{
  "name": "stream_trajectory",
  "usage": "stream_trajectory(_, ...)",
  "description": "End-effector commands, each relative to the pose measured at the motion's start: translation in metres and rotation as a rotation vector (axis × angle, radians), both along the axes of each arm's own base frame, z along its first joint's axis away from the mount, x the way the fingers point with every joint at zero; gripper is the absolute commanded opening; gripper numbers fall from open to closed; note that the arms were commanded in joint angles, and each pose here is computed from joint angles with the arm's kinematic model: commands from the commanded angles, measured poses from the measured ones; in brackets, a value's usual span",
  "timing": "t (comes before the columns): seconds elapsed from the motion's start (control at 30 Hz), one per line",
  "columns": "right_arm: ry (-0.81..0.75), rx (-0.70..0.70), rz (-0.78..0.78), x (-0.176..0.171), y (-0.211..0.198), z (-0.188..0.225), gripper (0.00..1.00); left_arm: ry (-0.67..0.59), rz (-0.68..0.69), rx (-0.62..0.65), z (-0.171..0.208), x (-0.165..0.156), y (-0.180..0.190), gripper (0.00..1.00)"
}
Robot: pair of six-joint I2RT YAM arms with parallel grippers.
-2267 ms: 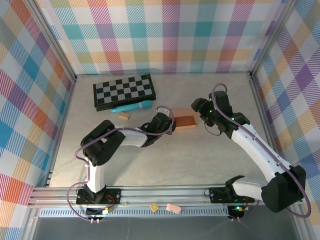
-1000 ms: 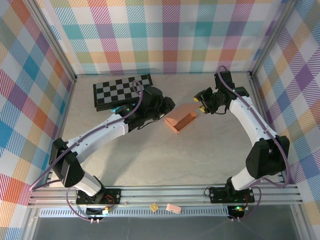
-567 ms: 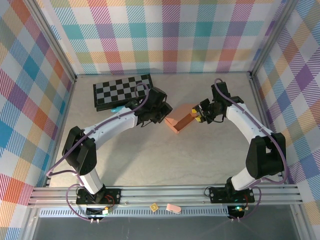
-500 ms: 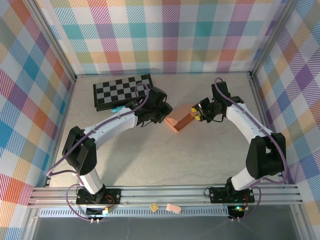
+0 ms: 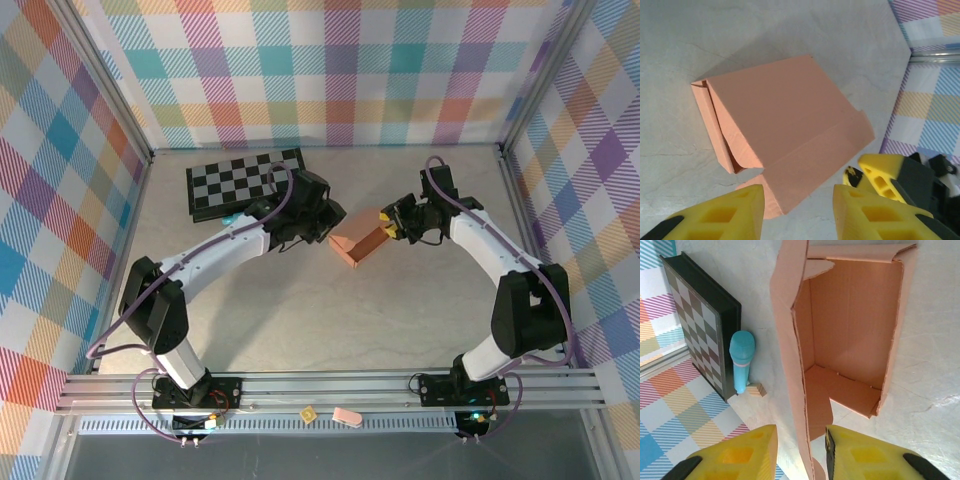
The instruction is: Fold the paper box
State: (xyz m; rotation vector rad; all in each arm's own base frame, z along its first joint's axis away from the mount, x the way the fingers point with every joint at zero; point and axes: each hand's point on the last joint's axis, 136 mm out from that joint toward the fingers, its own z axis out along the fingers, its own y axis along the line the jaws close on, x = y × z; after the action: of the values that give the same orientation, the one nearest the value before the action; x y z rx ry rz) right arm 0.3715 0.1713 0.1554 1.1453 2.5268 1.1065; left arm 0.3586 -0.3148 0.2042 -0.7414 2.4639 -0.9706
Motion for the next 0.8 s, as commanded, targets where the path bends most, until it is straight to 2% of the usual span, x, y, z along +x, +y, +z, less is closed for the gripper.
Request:
stream_trajectory(0.0, -0.013, 0.007, 0.024, 0.002, 0.005, -0.003, 0.3, -0.059, -0.029, -0.046, 0.031, 0.0, 0.003, 0.4)
stream_trajectory(0.27, 0.031, -0.028, 0.037, -0.012, 0.0, -0.028, 0.17, -0.052, -0.026, -0.053, 0.029, -0.002, 0.009, 0.4)
stream_trajectory(0.77, 0.078, -0.087, 0.05, -0.028, -0.01, -0.05, 0.07, -0.013, -0.019, -0.051, 0.015, -0.004, 0.01, 0.37)
